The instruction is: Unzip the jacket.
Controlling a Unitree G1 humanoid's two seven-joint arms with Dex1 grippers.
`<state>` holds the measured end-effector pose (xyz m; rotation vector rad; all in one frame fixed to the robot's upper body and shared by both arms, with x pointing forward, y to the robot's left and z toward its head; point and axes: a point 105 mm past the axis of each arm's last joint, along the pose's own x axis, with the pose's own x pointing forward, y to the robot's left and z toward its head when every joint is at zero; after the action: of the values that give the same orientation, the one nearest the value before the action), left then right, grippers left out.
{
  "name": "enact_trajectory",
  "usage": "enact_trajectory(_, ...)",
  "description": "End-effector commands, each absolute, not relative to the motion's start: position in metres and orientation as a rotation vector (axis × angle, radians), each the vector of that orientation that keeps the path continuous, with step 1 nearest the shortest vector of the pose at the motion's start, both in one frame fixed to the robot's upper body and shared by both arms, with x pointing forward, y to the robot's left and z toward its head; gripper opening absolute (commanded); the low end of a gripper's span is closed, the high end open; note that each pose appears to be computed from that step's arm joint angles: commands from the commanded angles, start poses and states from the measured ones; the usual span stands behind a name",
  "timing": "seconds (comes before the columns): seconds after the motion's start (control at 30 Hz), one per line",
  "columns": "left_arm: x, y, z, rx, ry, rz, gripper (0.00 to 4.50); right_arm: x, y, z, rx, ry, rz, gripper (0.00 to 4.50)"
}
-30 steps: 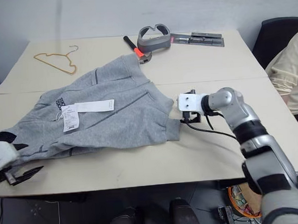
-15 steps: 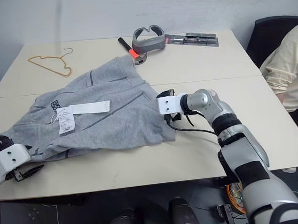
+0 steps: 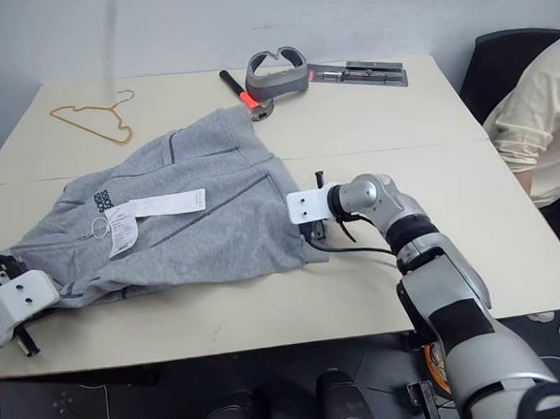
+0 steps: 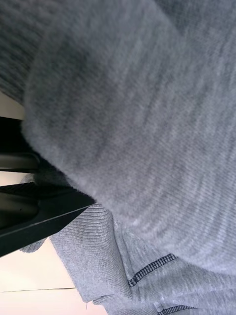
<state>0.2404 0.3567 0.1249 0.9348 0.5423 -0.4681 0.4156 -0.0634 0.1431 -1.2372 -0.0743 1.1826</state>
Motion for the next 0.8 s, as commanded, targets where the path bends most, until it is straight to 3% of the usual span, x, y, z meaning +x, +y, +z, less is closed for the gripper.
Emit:
enact_trajectory(0.03, 0.243, 0.344, 0.125, 0.948, 0.532, -0.531, 0.00, 0.414, -0.098, 0.145, -1.265, 0.001, 1.185, 0.02)
enact_trajectory(0.23, 0.251, 0.293, 0.128, 0.938, 0.461, -0.781, 0.00, 0.380, -0.171, 0.135, -1.235, 0.213, 1.265, 0.02)
enact_trajectory(0.37, 0.255, 0.254, 0.126, 0.969, 0.442, -0.995, 0.00, 0.335, -0.221, 0.126, -1.189, 0.400, 1.255, 0.02)
enact_trajectory(0.5, 0.252, 0.222, 0.121, 1.004, 0.456, -1.230, 0.00, 0.261, -0.263, 0.110, -1.080, 0.663, 1.283, 0.02)
enact_trajectory(0.67, 0.243, 0.211, 0.113, 1.052, 0.521, -1.422, 0.00, 0.190, -0.274, 0.096, -0.904, 0.852, 1.270, 0.02)
enact_trajectory(0.8, 0.236, 0.220, 0.105, 1.097, 0.597, -1.499, 0.00, 0.157, -0.261, 0.093, -0.797, 0.862, 1.239, 0.02)
